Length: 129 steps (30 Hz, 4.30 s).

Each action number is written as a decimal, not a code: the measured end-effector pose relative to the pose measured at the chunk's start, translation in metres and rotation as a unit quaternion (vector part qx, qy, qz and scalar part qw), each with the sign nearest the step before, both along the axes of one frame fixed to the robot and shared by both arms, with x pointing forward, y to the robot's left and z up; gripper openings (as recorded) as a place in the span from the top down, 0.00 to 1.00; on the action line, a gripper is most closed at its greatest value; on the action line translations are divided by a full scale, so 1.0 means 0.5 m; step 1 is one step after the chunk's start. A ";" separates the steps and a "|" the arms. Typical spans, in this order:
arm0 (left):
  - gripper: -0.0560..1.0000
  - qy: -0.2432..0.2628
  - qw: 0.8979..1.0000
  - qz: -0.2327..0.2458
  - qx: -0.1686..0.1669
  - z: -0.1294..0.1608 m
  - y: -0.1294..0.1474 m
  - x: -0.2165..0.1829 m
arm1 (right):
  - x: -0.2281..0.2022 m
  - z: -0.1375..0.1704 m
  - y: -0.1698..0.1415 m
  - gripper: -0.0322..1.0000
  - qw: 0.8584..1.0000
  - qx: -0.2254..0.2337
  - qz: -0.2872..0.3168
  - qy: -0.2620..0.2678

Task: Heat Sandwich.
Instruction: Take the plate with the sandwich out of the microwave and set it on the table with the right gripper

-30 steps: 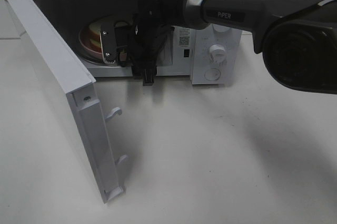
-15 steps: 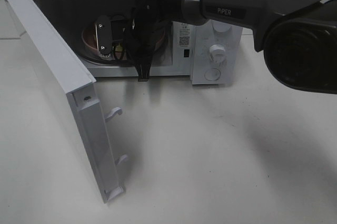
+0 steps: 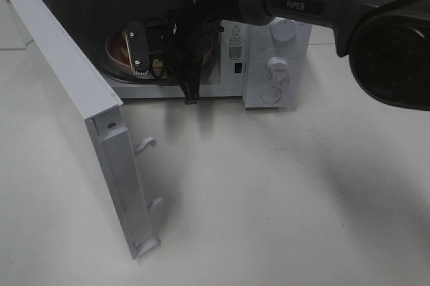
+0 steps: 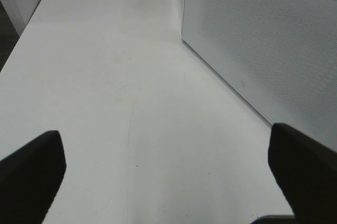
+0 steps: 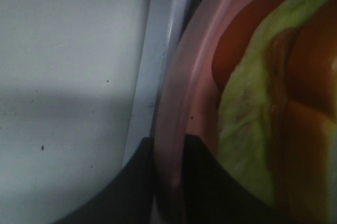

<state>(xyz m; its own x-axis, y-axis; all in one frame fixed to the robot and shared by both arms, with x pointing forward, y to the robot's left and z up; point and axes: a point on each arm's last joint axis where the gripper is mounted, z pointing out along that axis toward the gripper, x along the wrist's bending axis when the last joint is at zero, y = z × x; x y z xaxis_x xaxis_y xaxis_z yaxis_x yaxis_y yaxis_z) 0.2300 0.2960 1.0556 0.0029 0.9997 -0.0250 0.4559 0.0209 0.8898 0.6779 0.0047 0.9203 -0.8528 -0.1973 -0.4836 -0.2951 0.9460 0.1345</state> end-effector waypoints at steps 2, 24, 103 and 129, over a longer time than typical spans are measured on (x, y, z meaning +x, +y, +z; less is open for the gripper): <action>0.03 0.000 1.000 0.000 0.000 0.000 0.000 0.000 | -0.006 -0.001 -0.004 0.82 1.000 -0.009 0.013 0.001; 0.03 0.000 1.000 0.000 0.000 0.000 0.000 0.000 | -0.084 0.034 -0.071 0.86 0.993 -0.021 0.117 -0.017; 0.03 0.000 1.000 0.000 0.000 0.000 0.000 0.000 | -0.471 0.160 -0.326 0.87 0.988 0.015 0.129 -0.087; 0.03 0.000 1.000 0.000 0.000 0.000 0.000 0.000 | -0.610 0.187 -0.466 0.87 0.994 -0.051 0.021 -0.098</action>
